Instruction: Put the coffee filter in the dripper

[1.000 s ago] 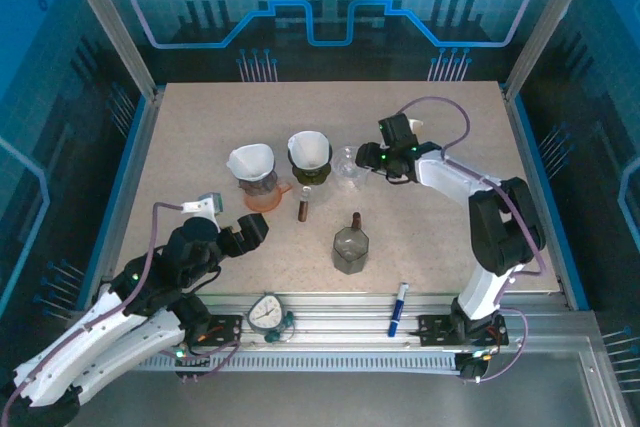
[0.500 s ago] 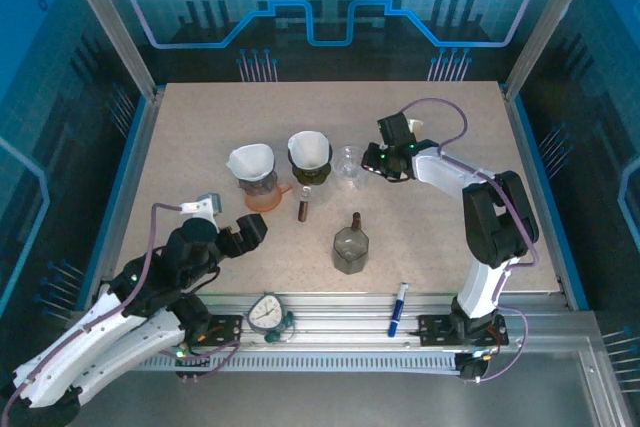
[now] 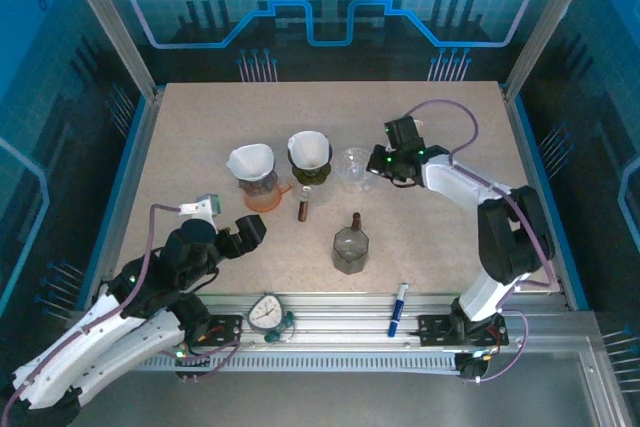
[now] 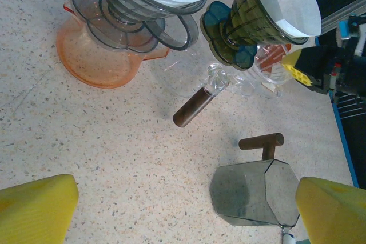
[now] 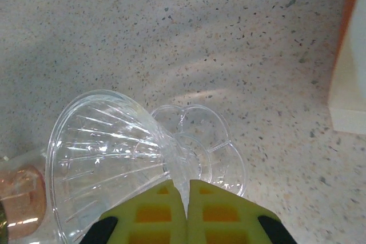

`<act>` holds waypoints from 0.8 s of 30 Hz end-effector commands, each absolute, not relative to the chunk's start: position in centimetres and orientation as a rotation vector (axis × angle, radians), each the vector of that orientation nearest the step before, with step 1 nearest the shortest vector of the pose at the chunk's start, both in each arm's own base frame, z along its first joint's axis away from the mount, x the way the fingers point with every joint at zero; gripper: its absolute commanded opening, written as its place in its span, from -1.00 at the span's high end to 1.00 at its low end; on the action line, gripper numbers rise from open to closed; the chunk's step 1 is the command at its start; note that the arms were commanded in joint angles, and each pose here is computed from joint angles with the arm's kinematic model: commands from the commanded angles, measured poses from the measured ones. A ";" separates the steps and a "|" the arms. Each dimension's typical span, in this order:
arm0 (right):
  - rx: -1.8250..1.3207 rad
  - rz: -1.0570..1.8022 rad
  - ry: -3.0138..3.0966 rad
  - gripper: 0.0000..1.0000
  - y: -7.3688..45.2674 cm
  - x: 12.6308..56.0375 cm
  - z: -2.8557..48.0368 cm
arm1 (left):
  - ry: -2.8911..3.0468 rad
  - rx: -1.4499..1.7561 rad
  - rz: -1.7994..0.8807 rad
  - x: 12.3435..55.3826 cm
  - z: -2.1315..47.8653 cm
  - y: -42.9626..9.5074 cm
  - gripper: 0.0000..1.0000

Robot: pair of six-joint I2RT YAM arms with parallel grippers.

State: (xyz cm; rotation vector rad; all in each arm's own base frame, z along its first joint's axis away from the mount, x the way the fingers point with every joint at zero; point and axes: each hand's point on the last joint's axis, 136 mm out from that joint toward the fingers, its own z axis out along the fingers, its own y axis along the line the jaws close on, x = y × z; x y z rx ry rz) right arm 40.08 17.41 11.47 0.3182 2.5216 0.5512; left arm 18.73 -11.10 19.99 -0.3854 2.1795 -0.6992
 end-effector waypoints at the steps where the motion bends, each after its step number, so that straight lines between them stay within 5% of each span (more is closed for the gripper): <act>1: 0.320 0.510 2.459 1.00 15.4 39.4 13.9 | 2.165 -0.394 -0.667 18.8 20.1 -10.4 -0.98; 15: 0.250 0.564 2.395 1.00 12.2 31.3 19.4 | 2.138 -0.369 -0.680 19.0 21.2 -10.6 -0.98; 24: -0.027 0.781 2.478 1.00 15.8 23.2 22.6 | 2.136 -0.364 -0.676 19.0 21.2 -10.5 -0.98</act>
